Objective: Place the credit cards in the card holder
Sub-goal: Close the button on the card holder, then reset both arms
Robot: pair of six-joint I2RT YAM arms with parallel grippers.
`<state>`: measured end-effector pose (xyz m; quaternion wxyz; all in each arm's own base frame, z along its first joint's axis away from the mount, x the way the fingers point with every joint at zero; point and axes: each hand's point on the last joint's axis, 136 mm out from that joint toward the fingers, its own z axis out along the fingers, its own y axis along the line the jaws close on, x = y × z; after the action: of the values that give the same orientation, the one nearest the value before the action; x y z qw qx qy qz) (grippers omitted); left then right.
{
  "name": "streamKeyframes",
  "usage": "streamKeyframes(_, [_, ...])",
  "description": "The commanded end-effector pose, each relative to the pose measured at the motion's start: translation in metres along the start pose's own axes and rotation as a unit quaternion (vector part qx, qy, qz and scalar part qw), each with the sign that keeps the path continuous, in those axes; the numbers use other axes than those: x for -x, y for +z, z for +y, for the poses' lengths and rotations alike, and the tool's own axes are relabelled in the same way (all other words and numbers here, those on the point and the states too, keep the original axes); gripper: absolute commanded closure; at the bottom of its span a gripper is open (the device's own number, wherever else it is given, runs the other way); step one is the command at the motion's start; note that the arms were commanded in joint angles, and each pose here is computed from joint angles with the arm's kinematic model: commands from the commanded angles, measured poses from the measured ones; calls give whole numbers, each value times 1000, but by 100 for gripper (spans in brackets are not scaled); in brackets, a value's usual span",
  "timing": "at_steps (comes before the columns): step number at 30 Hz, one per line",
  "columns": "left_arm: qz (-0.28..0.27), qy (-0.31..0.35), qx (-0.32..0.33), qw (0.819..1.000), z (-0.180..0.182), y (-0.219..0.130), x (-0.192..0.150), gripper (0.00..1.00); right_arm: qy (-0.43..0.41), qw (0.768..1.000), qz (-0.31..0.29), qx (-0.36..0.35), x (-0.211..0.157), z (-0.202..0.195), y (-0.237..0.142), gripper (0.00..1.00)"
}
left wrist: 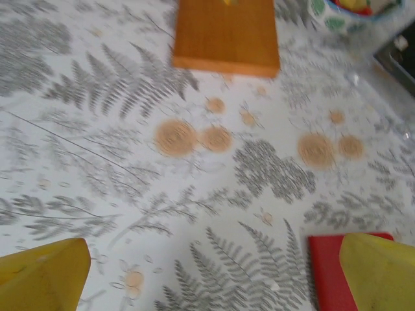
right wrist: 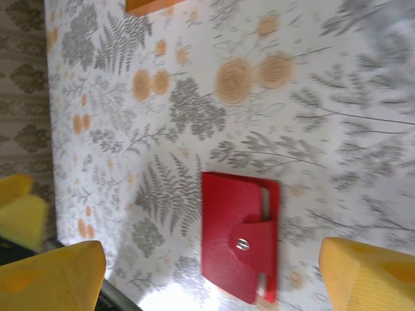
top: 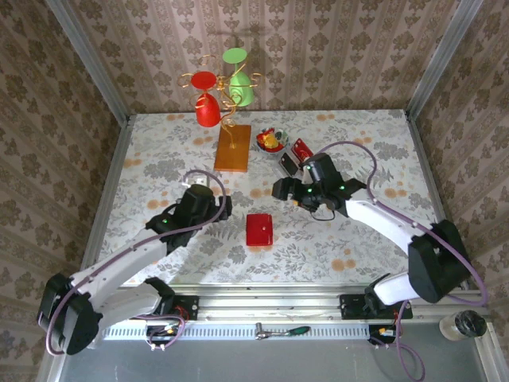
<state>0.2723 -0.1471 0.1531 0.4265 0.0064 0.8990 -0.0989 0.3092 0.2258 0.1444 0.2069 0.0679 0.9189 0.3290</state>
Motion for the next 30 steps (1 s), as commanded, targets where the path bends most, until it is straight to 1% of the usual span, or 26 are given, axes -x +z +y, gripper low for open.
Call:
streamKeyframes(1, [-21, 3, 59, 998, 36, -6, -1, 0, -47, 994, -34, -92, -5, -39, -25, 12])
streamKeyframes(2, [-38, 6, 66, 997, 41, -9, 3, 0, -54, 991, -45, -110, -5, -48, -31, 9])
streamKeyframes(3, [-54, 11, 73, 996, 46, -11, 6, 0, -60, 988, -67, -128, -2, -56, -40, 1])
streamKeyframes(7, [-128, 39, 97, 986, 58, -24, 28, 0, -62, 973, -148, -167, 12, -79, -72, 0])
streamKeyframes(9, [-165, 73, 117, 977, 64, -33, 47, 0, -60, 957, -213, -190, 25, -91, -92, 0])
streamKeyframes(10, [-181, 94, 130, 970, 66, -37, 56, 0, -64, 948, -243, -196, 31, -93, -101, 0])
streamKeyframes(12, [-215, 130, 166, 954, 73, -49, 82, 0, -76, 919, -319, -220, 47, -99, -128, 0])
streamKeyframes(14, [-236, 155, 185, 941, 79, -57, 102, 0, -90, 893, -373, -236, 59, -99, -149, 0])
streamKeyframes(15, [-244, 160, 193, 937, 84, -59, 111, 0, -99, 879, -395, -249, 65, -101, -159, 0])
streamKeyframes(17, [-248, 156, 203, 934, 97, -60, 122, 0, -104, 855, -424, -280, 76, -106, -176, 0])
streamKeyframes(21, [-242, 118, 201, 942, 121, -44, 124, 0, -71, 823, -441, -349, 96, -133, -199, 0])
streamKeyframes(24, [-225, 116, 195, 947, 130, -17, 109, 0, -24, 805, -450, -386, 103, -163, -204, 0])
streamKeyframes(27, [-207, 124, 207, 948, 141, 10, 87, 0, 6, 794, -438, -421, 105, -196, -198, 0])
streamKeyframes(30, [-199, 113, 215, 949, 154, 30, 67, 0, -1, 787, -417, -455, 103, -222, -182, 0])
